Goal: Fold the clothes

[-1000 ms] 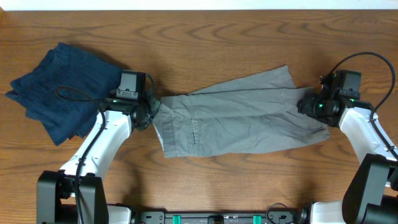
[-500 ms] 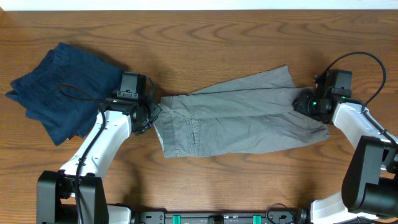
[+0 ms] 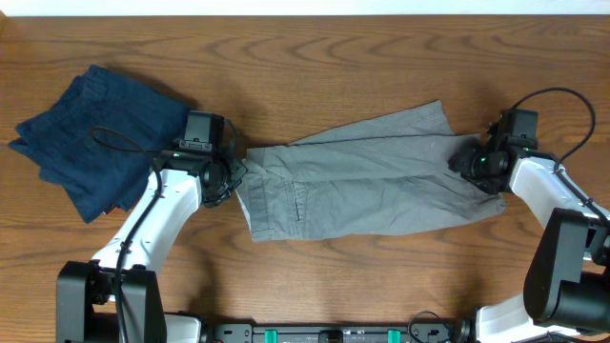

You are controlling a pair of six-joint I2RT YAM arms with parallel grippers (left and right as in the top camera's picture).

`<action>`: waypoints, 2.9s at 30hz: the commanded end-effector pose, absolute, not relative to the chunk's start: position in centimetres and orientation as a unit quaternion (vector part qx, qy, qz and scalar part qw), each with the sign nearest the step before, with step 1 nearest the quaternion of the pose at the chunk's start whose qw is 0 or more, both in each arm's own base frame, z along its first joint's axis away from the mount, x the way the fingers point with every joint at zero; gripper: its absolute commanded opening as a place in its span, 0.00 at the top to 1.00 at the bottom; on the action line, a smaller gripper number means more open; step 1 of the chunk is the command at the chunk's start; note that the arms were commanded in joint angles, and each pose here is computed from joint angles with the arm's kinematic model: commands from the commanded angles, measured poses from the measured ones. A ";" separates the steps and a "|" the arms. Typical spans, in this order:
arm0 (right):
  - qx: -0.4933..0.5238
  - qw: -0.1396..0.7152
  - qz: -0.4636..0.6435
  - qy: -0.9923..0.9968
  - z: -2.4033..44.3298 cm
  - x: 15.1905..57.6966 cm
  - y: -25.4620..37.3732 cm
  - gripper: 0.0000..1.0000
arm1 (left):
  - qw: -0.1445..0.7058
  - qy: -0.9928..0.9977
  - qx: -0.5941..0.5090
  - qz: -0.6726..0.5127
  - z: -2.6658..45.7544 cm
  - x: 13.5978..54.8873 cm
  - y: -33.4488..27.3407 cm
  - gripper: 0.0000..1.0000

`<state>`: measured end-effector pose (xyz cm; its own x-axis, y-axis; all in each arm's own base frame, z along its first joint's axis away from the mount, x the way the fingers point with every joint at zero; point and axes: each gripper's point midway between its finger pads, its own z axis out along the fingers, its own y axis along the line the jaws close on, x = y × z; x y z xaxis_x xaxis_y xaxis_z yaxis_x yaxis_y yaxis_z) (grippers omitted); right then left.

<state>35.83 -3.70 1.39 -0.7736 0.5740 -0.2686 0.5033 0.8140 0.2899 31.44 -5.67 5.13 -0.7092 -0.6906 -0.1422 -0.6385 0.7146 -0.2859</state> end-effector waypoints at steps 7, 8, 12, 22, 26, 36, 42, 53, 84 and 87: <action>0.313 0.221 0.079 0.920 2.4 37.6 -5.1 0.85 | 0.113 0.922 -0.357 -0.098 4.6 31.0 -5.5 0.93; 0.313 0.221 0.079 0.920 2.4 37.5 -5.2 0.95 | 0.113 0.922 -0.357 -0.098 4.6 31.0 -5.5 0.93; 0.305 0.222 0.107 0.920 2.7 38.0 -4.2 0.99 | 0.113 0.922 -0.357 -0.098 4.6 31.0 -5.5 0.93; 0.215 0.436 0.231 0.843 15.7 48.4 -2.4 0.86 | 0.110 0.923 -0.357 -0.096 4.6 30.8 -5.4 0.93; 0.190 0.435 0.245 0.846 16.7 48.7 -1.0 0.67 | 0.105 0.926 -0.350 -0.093 4.5 30.6 -5.4 0.83; 0.232 0.196 0.088 0.949 6.9 38.4 -3.4 0.57 | 0.098 0.948 -0.292 -0.086 4.0 30.1 -5.6 0.49; 0.210 0.122 0.044 0.969 5.4 34.5 -4.0 0.56 | 0.078 0.959 -0.231 -0.147 2.2 31.0 -8.1 0.48; 0.201 0.103 0.041 0.973 5.1 33.6 -3.8 0.55 | 0.064 0.950 -0.197 -0.232 -0.1 32.9 -11.4 0.49; 0.275 0.118 0.007 0.954 4.1 32.8 -12.3 0.59 | 0.021 0.930 -0.157 -0.331 1.6 31.7 -15.2 0.62; 0.274 0.086 -0.004 0.958 2.9 31.7 -12.5 0.68 | 0.024 0.932 -0.143 -0.331 1.6 31.6 -15.8 0.63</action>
